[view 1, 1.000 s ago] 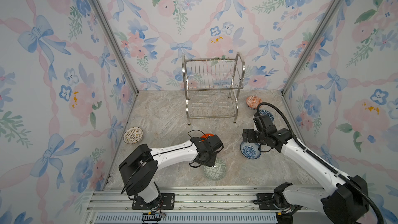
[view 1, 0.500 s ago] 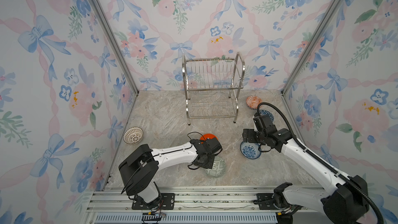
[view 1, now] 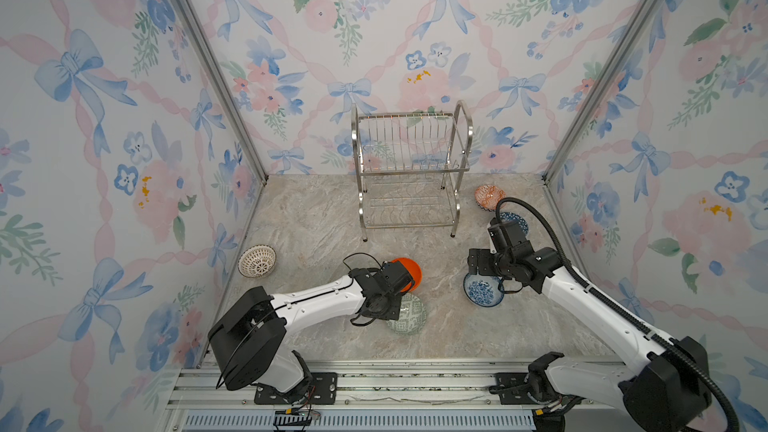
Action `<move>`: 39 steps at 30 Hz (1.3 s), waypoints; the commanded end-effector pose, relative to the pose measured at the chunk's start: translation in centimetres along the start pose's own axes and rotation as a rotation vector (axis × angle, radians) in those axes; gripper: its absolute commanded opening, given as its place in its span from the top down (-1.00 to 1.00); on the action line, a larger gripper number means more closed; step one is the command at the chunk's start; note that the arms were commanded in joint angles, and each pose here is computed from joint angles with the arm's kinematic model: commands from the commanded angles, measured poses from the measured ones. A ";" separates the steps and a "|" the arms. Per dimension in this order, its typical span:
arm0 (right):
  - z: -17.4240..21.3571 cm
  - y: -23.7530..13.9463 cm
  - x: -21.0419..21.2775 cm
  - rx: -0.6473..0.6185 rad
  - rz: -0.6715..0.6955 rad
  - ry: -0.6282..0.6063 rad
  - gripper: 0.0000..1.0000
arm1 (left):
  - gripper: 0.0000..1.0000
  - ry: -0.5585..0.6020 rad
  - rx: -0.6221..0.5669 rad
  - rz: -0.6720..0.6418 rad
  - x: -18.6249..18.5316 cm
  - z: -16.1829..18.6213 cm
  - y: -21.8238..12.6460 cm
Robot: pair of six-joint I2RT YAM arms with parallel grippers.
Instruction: Load the bowls into the dish rack
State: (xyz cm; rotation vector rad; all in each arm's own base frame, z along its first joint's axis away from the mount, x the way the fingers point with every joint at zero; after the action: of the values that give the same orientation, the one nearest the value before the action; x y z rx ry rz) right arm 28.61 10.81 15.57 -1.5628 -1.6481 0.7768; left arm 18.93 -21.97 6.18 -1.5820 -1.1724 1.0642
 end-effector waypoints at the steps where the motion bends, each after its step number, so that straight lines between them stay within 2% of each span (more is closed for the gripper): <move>1: 0.1 0.1 -0.2 0.019 0.014 0.005 -0.94 | 1.00 -0.037 0.008 -0.083 3.0 0.7 0.2; 6: 0.1 0.0 -0.2 0.019 0.015 0.002 -0.93 | 1.00 -0.116 -0.001 -0.103 5.6 0.8 0.1; 11: 0.1 0.0 -0.3 0.017 0.021 0.000 -0.94 | 1.00 -0.244 0.004 -0.116 8.9 1.1 0.1; 16: 0.2 0.1 -0.3 0.022 0.021 0.001 -0.94 | 1.00 -0.388 -0.047 -0.146 12.2 -0.1 -0.7; 22: 0.2 0.1 -0.1 0.031 0.013 0.004 -0.94 | 1.00 -0.516 -0.049 -0.176 14.7 -2.1 -0.7; 27: 0.2 0.2 0.3 0.038 0.004 -0.001 -0.94 | 1.00 -0.560 -0.079 -0.191 15.7 -5.9 -1.0; 31: 0.1 0.1 0.6 0.042 -0.003 -0.005 -0.94 | 1.00 -0.544 -0.089 -0.202 16.0 -8.9 -0.9; 36: 0.2 0.1 1.3 0.059 -0.026 -0.003 -0.94 | 1.00 -0.542 -0.052 -0.211 16.6 -9.7 0.3; 39: 0.0 0.0 1.5 0.064 -0.029 0.000 -0.94 | 0.90 -0.546 -0.037 -0.204 16.5 -9.6 0.7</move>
State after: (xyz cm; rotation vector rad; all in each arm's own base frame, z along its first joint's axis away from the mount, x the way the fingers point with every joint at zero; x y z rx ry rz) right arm 28.75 11.82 15.12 -1.5123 -1.6367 0.8053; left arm 31.88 -7.96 6.56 -1.2395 -1.7086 1.4044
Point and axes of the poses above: each gripper's point midway between its finger pads, its own y axis out along the fingers, its own x axis along the line the jaws close on, z = x × y, the point moved 1 cm from there along -y, back along the fingers, and after that the axes turned 1 degree about y, right-handed, at the moved point
